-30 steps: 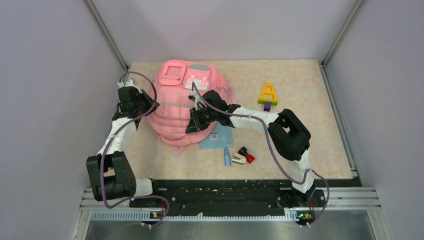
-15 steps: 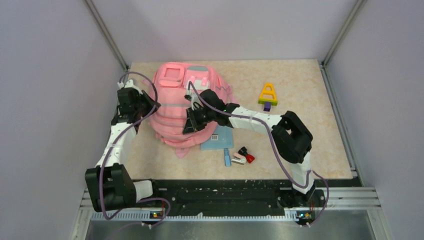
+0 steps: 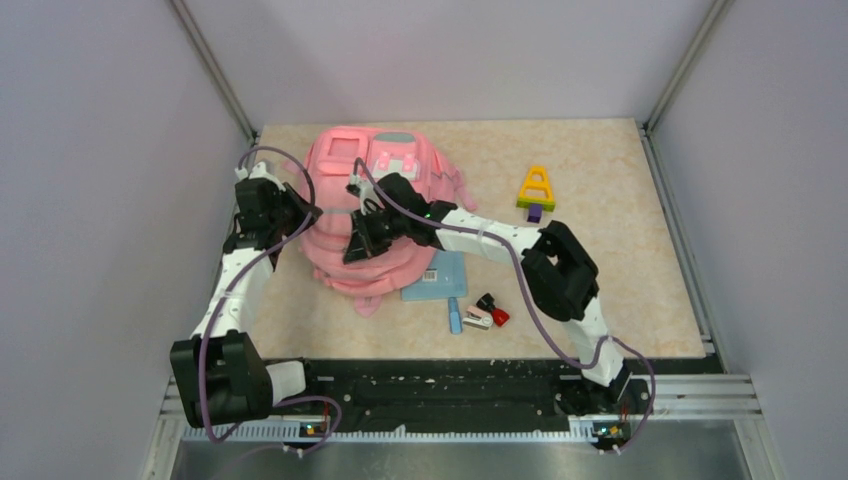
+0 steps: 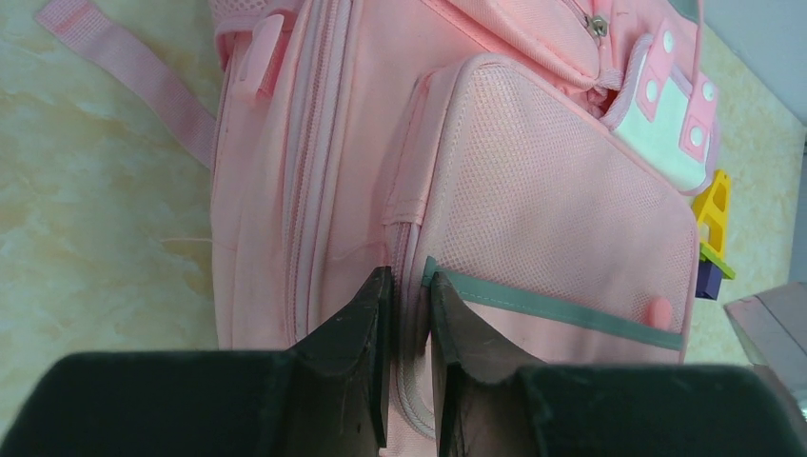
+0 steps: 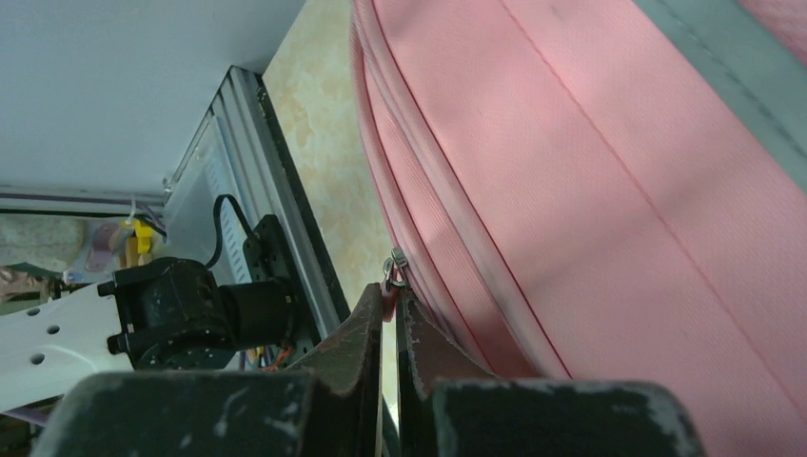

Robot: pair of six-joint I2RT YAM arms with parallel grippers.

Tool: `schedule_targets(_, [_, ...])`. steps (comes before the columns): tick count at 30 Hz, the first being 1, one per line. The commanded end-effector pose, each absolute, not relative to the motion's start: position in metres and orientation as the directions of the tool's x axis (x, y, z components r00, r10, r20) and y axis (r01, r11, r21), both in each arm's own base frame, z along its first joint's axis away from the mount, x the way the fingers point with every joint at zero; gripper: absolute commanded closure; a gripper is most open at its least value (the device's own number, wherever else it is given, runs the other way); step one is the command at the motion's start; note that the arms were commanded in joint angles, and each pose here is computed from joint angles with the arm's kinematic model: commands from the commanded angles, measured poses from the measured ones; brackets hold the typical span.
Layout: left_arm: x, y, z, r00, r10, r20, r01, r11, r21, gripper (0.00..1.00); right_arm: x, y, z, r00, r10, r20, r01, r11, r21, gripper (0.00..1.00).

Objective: Pack the student bag
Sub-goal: Unzip the student bag at the center of the board.

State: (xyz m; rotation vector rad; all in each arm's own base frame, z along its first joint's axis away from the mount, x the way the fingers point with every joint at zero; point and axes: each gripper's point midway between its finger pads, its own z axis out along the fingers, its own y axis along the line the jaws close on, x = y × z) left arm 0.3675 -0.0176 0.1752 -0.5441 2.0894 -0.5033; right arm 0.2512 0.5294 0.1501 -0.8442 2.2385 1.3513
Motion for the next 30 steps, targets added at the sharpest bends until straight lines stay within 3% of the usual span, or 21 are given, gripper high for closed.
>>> schedule_targets(1, [0.368, -0.036, 0.195, -0.494, -0.555, -0.669, -0.093, 0.799, -0.594, 1.0, 0.245, 0.569, 0.171, -0.68, -0.296, -0.671, -0.733, 0.26, 0.629, 1.0])
schedule_targets(8, [0.368, -0.038, 0.195, -0.495, -0.559, -0.665, -0.087, 0.794, -0.602, 1.0, 0.269, 0.6, 0.18, -0.598, -0.267, -0.755, -0.801, 0.231, 0.552, 1.0])
schedule_targets(11, [0.367, -0.039, 0.196, -0.494, -0.561, -0.665, -0.083, 0.791, -0.606, 1.0, 0.276, 0.608, 0.187, -0.564, -0.246, -0.788, -0.825, 0.209, 0.525, 0.95])
schedule_targets(20, [0.366, -0.031, 0.205, -0.461, -0.542, -0.702, -0.091, 0.816, -0.571, 1.0, 0.261, 0.596, 0.206, -0.527, -0.268, -0.807, -0.85, 0.152, 0.505, 0.89])
schedule_targets(22, [0.365, -0.028, 0.21, -0.445, -0.532, -0.72, -0.087, 0.826, -0.557, 1.0, 0.249, 0.58, 0.218, -0.515, -0.283, -0.809, -0.857, 0.134, 0.498, 0.77])
schedule_targets(24, [0.364, -0.026, 0.214, -0.434, -0.519, -0.736, -0.081, 0.836, -0.542, 0.91, 0.237, 0.563, 0.23, -0.498, -0.281, -0.821, -0.867, 0.125, 0.483, 0.62])
schedule_targets(27, [0.361, -0.021, 0.22, -0.416, -0.501, -0.759, -0.085, 0.852, -0.516, 0.55, 0.225, 0.53, 0.245, -0.468, -0.275, -0.84, -0.884, 0.153, 0.443, 0.4])
schedule_targets(30, [0.357, -0.012, 0.228, -0.385, -0.473, -0.793, -0.109, 0.876, -0.47, 0.29, 0.224, 0.491, 0.256, -0.46, -0.266, -0.847, -0.883, 0.24, 0.403, 0.3])
